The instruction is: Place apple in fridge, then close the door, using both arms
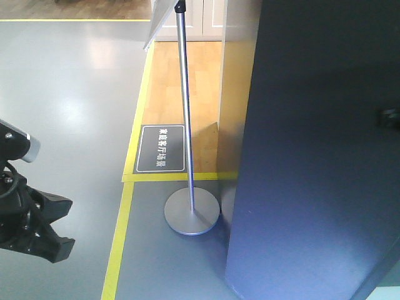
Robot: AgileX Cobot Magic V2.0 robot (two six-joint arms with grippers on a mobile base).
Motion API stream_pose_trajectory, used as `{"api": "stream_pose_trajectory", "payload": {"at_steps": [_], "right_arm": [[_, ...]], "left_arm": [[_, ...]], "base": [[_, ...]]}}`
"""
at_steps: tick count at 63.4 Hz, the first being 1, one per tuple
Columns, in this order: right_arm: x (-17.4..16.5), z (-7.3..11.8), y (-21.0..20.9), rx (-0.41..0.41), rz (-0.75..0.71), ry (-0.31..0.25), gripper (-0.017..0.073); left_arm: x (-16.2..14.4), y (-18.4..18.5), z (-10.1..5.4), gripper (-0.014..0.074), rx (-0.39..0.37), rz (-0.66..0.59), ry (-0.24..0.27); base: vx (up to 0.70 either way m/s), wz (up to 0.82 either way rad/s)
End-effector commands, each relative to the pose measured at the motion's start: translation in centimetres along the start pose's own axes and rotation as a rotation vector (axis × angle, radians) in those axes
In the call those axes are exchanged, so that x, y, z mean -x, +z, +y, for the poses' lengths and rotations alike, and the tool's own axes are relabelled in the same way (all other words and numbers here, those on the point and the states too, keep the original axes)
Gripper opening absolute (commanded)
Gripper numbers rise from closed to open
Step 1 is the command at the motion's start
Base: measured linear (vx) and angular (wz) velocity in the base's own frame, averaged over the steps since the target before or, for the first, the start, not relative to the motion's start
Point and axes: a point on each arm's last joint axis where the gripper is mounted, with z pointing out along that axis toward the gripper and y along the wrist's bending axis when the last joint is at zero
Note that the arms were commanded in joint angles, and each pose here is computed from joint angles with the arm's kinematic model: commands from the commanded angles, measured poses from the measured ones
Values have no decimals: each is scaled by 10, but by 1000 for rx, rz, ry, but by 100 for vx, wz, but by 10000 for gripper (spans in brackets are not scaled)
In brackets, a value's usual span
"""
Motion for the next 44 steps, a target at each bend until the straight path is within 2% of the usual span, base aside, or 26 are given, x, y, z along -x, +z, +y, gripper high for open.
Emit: {"api": "stream_pose_trajectory", "payload": {"at_steps": [1,11,24,32,36,44], "right_arm": [[25,-19,1,-60,-114,-14,-3],[39,-32,18,-51,-155,55,-3],[54,-45,50,-58,-99,30,-3],[62,-55,74,-30,-59,60,-3],[68,-59,84,-16,-57,51,-3],[76,-65,107,19,-69,88,-3]], "left_arm": [[11,-10,-2,-6,-11,-91,-14],[11,-10,-2,-6,-11,-91,-14],[11,-10,-2,-6,-11,-91,-14],[11,-10,-2,-6,-11,-91,-14],[11,-10,-2,-6,-11,-91,-14],[11,-10,-2,-6,-11,-91,-14]], "base": [[0,0],[0,0],[0,0],[0,0],[0,0],[0,0]]}}
